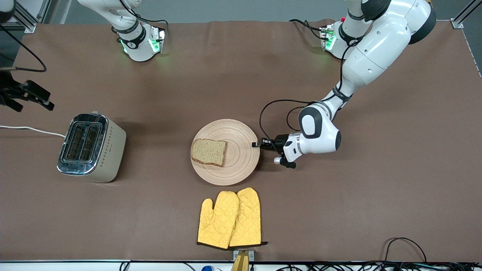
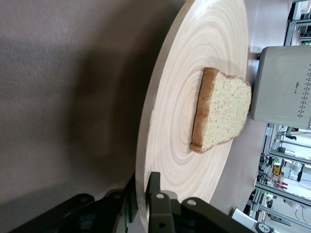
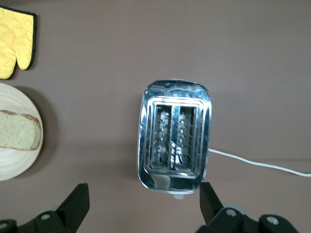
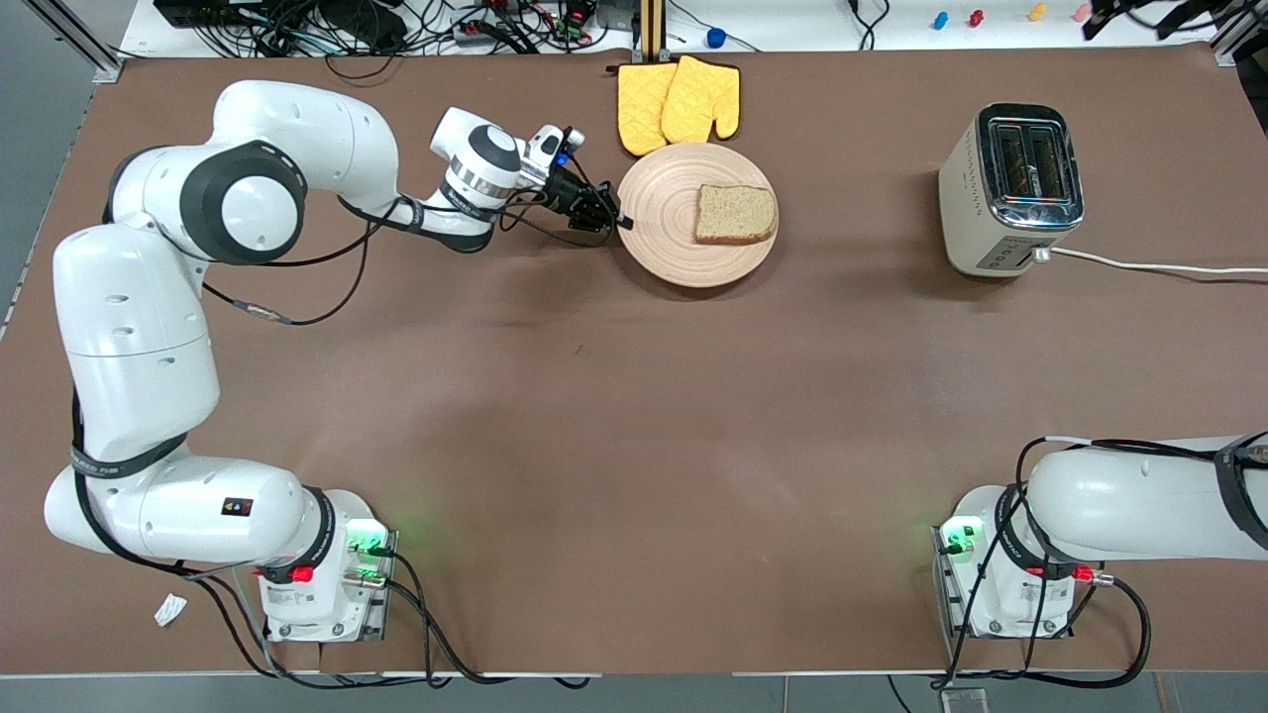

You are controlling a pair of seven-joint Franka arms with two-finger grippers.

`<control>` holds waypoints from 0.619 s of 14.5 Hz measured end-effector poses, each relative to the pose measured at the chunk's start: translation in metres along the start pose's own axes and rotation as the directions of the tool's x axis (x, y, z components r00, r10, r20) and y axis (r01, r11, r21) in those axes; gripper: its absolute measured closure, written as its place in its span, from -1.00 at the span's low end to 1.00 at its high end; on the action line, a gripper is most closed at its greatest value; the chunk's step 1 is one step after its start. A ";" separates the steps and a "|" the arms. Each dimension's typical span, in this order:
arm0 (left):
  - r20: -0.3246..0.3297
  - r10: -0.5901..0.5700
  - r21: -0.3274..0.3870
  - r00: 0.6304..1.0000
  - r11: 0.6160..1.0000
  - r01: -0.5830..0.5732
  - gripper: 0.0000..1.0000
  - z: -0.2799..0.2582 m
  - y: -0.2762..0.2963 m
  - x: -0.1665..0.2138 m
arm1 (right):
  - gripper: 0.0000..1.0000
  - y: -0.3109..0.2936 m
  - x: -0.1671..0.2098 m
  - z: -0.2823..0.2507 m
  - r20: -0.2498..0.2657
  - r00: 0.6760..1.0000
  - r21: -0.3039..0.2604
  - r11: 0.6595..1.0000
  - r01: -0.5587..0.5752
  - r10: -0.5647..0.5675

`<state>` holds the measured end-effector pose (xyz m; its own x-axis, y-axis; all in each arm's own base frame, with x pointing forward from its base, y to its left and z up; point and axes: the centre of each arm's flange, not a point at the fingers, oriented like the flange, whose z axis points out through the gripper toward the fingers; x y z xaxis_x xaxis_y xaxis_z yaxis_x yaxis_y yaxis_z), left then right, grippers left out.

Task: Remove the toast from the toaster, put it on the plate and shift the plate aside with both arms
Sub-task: 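Release the toast and withdraw the right gripper while the left grips the rim, then slide the plate with the left gripper away from the toaster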

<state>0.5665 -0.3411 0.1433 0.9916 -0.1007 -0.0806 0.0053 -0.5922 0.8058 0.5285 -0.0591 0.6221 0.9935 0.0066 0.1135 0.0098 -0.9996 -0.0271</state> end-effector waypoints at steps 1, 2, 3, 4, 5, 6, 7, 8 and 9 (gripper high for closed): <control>-0.021 0.002 0.002 1.000 1.000 -0.002 0.77 -0.009 0.001 0.006 | -1.00 0.000 -0.001 -0.010 0.008 1.000 -0.006 1.000 0.002 -0.002; -0.041 0.005 0.001 0.999 1.000 -0.005 0.78 -0.020 0.003 0.012 | -1.00 0.000 -0.003 -0.018 0.019 1.000 -0.012 1.000 0.004 -0.004; -0.061 0.007 0.001 0.998 1.000 -0.007 0.81 -0.031 0.005 0.018 | -1.00 -0.001 -0.005 -0.026 0.029 1.000 -0.020 1.000 0.007 -0.006; -0.077 0.003 0.001 0.997 1.000 -0.003 0.81 -0.041 0.008 0.022 | -1.00 -0.001 -0.007 -0.032 0.036 0.999 -0.029 1.000 0.009 -0.008; -0.090 0.000 -0.001 0.996 1.000 0.000 0.81 -0.050 0.011 0.026 | -1.00 -0.002 -0.008 -0.037 0.043 0.999 -0.034 0.999 0.007 -0.006; -0.101 0.002 -0.006 0.995 1.000 -0.002 0.81 -0.059 0.017 0.031 | -1.00 -0.005 -0.009 -0.038 0.051 0.999 -0.035 0.999 0.000 0.002; -0.110 0.002 -0.013 0.994 1.000 -0.004 0.81 -0.071 0.026 0.036 | -1.00 -0.012 -0.009 -0.037 0.058 0.998 -0.037 0.999 -0.006 0.008; -0.116 0.002 -0.024 0.993 1.000 -0.005 0.81 -0.086 0.037 0.040 | -1.00 -0.021 -0.008 -0.036 0.061 0.998 -0.048 0.999 -0.009 0.012; -0.124 0.002 -0.033 0.992 0.999 -0.006 0.81 -0.103 0.046 0.044 | -1.00 -0.028 -0.007 -0.034 0.063 0.998 -0.058 0.998 -0.010 0.014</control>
<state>0.6235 -0.2905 0.2374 1.0000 -0.0019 -0.0060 0.0039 -0.5647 0.8253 0.5177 -0.0318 0.6562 0.9987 -0.0057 0.0500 -0.0072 -0.9995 0.0295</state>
